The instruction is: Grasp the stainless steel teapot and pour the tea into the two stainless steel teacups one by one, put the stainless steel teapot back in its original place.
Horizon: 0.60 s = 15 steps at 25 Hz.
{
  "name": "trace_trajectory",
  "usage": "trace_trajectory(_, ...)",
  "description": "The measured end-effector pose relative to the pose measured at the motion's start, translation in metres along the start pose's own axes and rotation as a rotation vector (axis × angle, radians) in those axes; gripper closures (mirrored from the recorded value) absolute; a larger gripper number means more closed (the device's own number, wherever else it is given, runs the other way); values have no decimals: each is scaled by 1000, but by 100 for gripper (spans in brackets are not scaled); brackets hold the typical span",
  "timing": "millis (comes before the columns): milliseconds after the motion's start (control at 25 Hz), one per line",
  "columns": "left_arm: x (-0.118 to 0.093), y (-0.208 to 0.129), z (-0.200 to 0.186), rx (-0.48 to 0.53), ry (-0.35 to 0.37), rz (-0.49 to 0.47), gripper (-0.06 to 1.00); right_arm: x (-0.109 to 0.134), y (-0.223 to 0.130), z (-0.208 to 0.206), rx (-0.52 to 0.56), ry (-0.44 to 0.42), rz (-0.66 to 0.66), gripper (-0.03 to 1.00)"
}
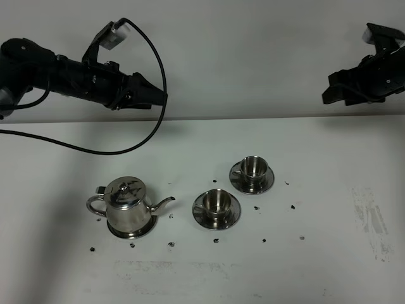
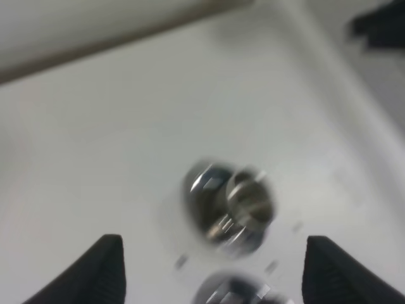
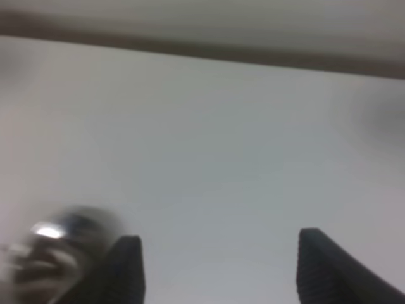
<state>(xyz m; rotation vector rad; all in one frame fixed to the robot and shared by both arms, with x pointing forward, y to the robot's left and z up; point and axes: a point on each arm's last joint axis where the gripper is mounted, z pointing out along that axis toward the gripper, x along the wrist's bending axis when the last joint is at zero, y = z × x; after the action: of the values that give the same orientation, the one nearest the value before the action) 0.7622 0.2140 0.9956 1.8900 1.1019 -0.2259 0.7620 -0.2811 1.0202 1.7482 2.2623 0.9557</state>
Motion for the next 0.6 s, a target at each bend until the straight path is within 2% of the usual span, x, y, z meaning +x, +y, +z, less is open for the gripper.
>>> trace_trajectory(120,-11,4,-14,69,117,51,35,1,4,-30,10,-150,-32,47)
trace_trajectory(240,-29,15,-36,64,194,78,35,16,13,-80,-39,-228,-37,49)
trace_trajectory(400,-58,25,-66,38,245,108,35,45,19,-145,-124,-252,-32,53)
trace_trajectory(600,-83,22,-87,31,254,113,35,81,18,-216,-265,-243,-53,57)
